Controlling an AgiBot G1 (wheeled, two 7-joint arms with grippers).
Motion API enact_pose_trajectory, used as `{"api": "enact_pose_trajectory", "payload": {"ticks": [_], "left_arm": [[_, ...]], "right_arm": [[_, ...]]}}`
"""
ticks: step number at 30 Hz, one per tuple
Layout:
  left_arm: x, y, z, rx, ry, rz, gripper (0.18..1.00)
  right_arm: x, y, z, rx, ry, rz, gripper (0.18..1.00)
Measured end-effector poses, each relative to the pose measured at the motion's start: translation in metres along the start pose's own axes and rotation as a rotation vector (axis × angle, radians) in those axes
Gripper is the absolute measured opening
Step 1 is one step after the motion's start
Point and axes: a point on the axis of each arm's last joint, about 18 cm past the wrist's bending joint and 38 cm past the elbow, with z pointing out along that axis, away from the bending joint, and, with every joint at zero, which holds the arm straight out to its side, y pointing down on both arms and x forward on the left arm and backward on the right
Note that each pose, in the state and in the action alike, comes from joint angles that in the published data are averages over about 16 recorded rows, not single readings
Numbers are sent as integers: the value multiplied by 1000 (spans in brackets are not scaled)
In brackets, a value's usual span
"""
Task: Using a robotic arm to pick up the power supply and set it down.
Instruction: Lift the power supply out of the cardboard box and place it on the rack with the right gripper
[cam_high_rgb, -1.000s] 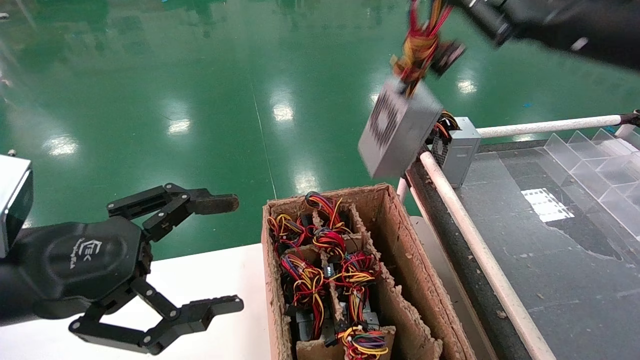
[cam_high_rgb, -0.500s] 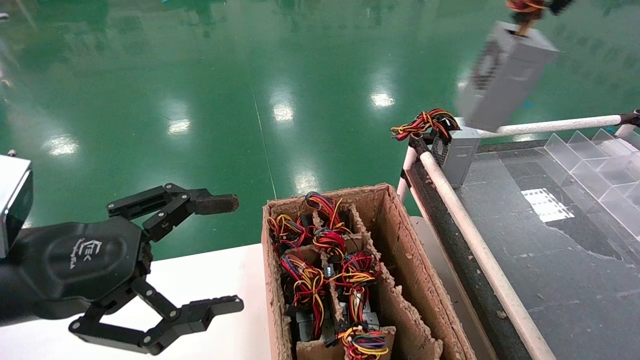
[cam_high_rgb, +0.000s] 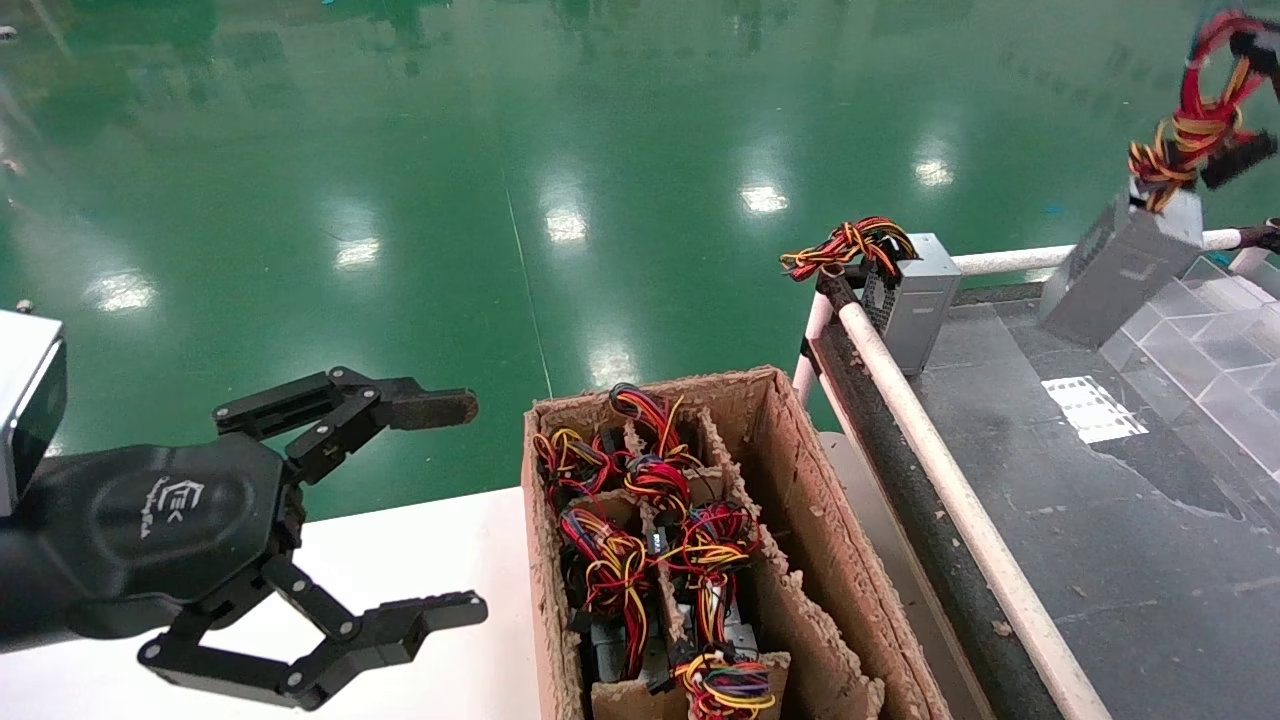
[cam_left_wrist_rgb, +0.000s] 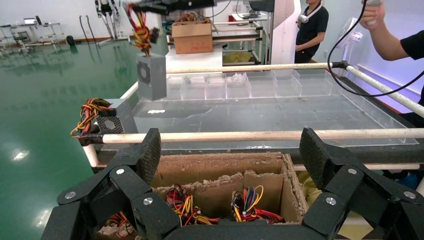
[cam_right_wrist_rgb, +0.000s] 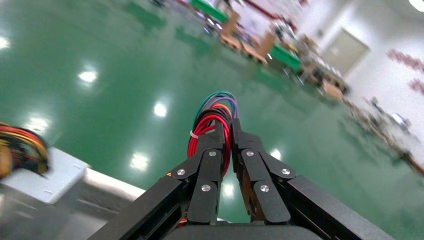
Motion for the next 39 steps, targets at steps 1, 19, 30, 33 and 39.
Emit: {"api": "enact_pose_trajectory", "payload": {"ticks": [1,19,30,33,39], "left_arm": [[0,0,0,0,0,0,1001],[0,0,0,0,0,0,1001],[0,0,0,0,0,0,1001],[0,0,0,0,0,0,1001],[0,0,0,0,0,0,1001]], "right_arm": [[-2,5,2,-16,5,3,216],[-69,16,56,-66,-81,16,216],[-97,4,79,-58,-125,0,216],[-99,4,80,-64,-128,-5,218],[-100,10,79,-83,-134,-14,230]]}}
